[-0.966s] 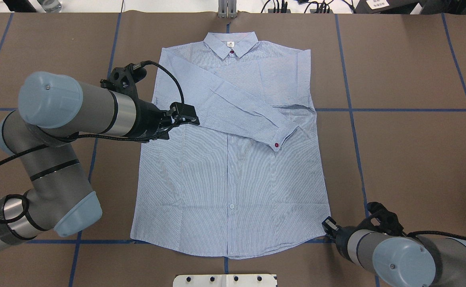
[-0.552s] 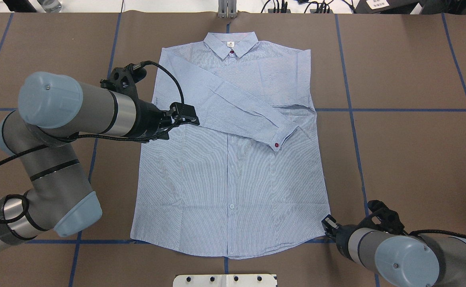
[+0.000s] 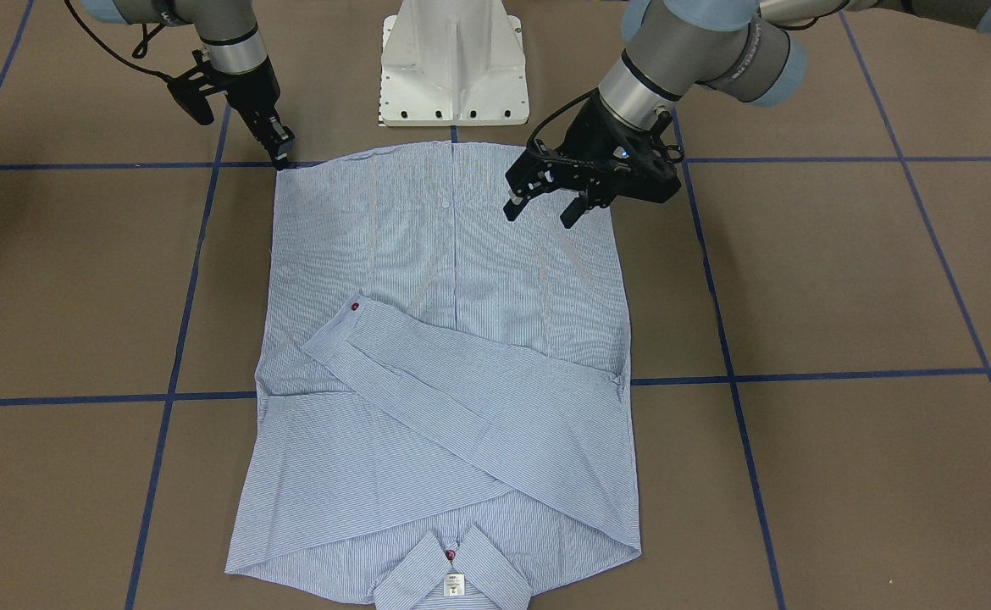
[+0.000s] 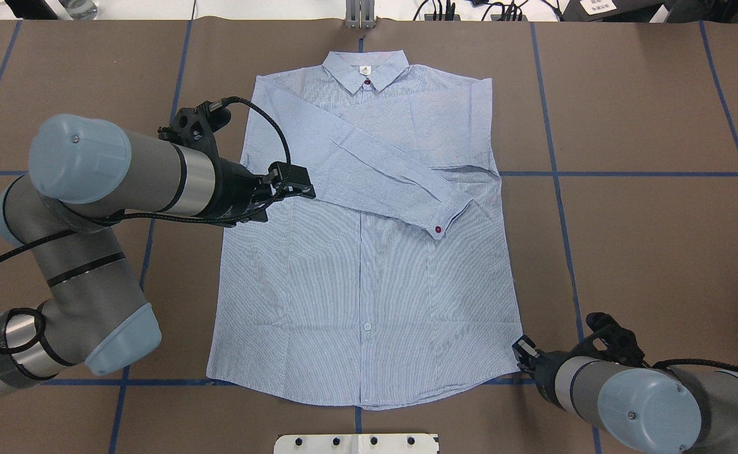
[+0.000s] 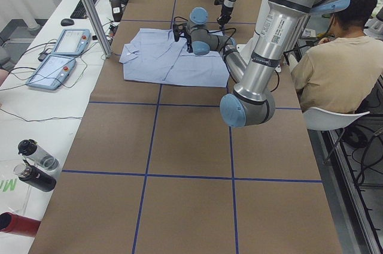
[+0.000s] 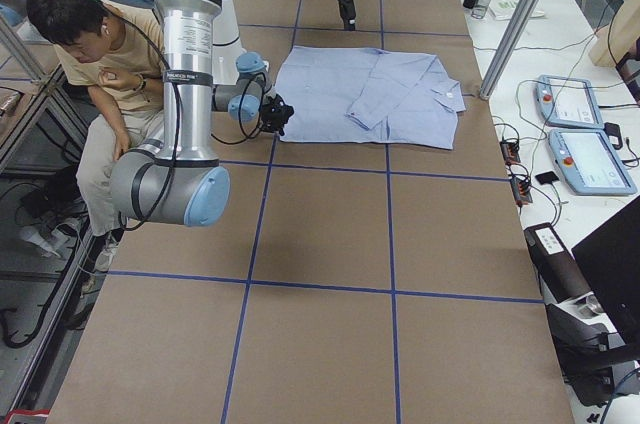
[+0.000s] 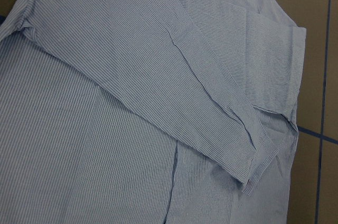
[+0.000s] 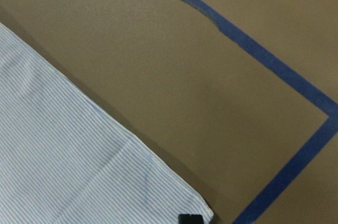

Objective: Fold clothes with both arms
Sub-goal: 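Slide the left gripper along the shirt's side edge toward the hem corner nearest it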

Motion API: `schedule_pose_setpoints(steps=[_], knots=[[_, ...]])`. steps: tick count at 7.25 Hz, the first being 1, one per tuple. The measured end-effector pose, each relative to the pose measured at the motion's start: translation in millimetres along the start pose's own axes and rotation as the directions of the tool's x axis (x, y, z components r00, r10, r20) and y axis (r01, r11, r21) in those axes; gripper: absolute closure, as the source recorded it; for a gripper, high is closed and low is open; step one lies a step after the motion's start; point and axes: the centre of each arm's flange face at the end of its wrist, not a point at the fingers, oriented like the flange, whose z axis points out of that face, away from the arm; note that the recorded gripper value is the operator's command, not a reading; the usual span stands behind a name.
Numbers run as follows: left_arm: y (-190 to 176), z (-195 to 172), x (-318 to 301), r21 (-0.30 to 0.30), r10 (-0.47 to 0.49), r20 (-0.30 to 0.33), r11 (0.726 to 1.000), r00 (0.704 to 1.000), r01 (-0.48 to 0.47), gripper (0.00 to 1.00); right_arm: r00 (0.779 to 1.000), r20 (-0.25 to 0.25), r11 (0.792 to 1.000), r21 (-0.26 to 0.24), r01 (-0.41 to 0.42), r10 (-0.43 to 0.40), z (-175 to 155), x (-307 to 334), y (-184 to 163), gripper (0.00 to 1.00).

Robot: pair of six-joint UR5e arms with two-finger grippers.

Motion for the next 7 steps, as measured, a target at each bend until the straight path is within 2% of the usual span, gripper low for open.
schedule_pose_setpoints(steps=[1,3,7], knots=[[0,1,-7,-0.001,-0.004,0.01,1.0,1.0,0.004,0.02,1.0,0.005,1.0,0.0,-0.003,0.003,-1,-2,0,0.41],[-1,-2,-15,-0.004,-0.003,0.013,1.0,1.0,0.003,0.02,1.0,0.014,1.0,0.011,-0.004,0.004,-1,-5,-3,0.39],[6,-50,11,0.017,0.021,-0.078,1.0,0.997,-0.02,0.02,1.0,0.004,1.0,0.024,-0.003,0.003,10,-6,-3,0.41]])
